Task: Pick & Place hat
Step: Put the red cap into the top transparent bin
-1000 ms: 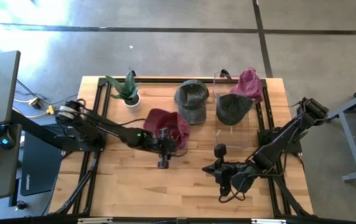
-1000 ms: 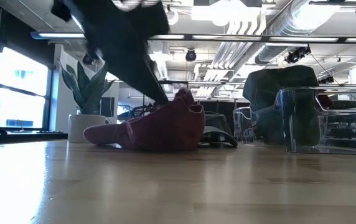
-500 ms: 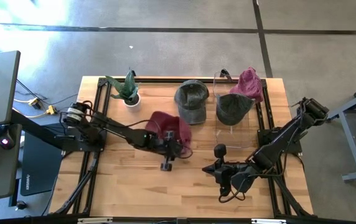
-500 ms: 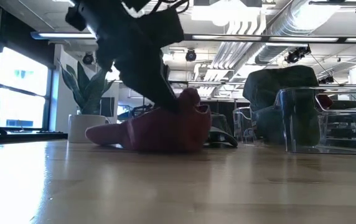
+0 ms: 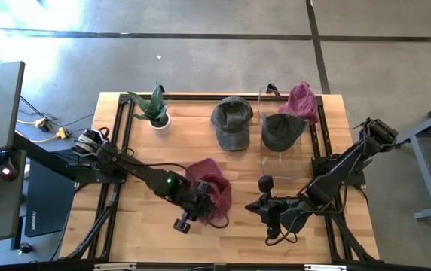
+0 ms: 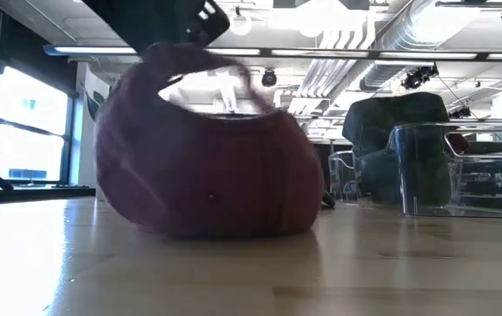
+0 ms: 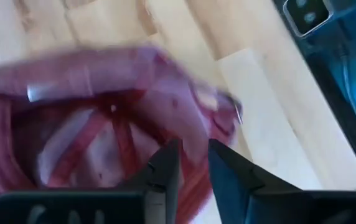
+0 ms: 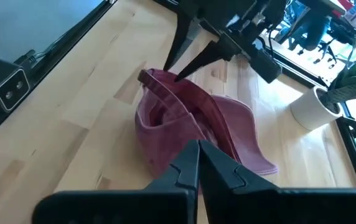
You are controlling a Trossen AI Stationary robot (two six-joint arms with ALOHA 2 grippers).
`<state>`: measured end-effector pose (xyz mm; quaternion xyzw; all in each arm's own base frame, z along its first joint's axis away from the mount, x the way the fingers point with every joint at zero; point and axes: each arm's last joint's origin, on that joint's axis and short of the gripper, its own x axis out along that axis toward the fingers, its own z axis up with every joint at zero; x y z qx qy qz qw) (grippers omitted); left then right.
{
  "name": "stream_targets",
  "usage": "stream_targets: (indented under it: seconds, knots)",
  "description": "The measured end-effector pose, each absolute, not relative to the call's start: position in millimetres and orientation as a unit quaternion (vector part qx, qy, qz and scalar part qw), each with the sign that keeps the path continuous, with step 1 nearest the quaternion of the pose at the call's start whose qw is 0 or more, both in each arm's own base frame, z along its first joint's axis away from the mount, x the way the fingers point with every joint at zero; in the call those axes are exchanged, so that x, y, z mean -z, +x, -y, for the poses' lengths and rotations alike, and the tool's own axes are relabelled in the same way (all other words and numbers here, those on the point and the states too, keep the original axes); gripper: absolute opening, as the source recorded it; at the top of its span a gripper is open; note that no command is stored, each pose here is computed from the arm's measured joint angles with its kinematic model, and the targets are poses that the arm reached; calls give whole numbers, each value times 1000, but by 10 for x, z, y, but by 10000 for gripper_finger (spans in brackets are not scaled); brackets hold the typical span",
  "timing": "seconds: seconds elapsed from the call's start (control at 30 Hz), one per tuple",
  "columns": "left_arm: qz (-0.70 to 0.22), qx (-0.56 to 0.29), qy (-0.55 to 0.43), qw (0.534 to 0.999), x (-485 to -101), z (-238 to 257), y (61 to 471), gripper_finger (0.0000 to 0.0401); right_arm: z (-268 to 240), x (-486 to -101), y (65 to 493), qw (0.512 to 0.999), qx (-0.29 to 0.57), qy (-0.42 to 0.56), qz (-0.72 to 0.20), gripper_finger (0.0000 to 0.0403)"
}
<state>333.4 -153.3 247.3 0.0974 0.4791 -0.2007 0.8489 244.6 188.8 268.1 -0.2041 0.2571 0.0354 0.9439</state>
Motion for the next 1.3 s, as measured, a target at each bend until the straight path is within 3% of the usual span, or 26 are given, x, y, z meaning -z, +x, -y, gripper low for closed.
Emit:
stream_targets:
  seconds: [0.3,0.6,0.73,0.9,1.03,1.17,1.3]
  knots:
    - [-524,140,107,834,-2424,1506,3244,110,-1844,-2589,2567,943,-62,-166,-281,8]
    - [-601,-22,124,790,-2128,1448,2830,110,-1788,-2242,3085,945,-152,-106,-268,19]
    - [-606,-66,88,788,-1919,1326,2546,110,-1711,-2189,3252,951,-174,-79,-242,61]
    - [-565,-85,30,820,-1745,1191,2231,111,-1567,-2103,3493,951,-174,-63,-247,150]
    - [-527,-87,-8,845,-1677,1105,2108,111,-1484,-2123,3812,937,-225,-58,-259,204]
    - [-503,-96,-10,859,-1627,1087,2095,111,-1417,-2090,4084,901,-278,-56,-328,221]
    - [-485,-94,-19,869,-1627,1099,2122,111,-1409,-2023,4262,867,-302,-68,-390,210]
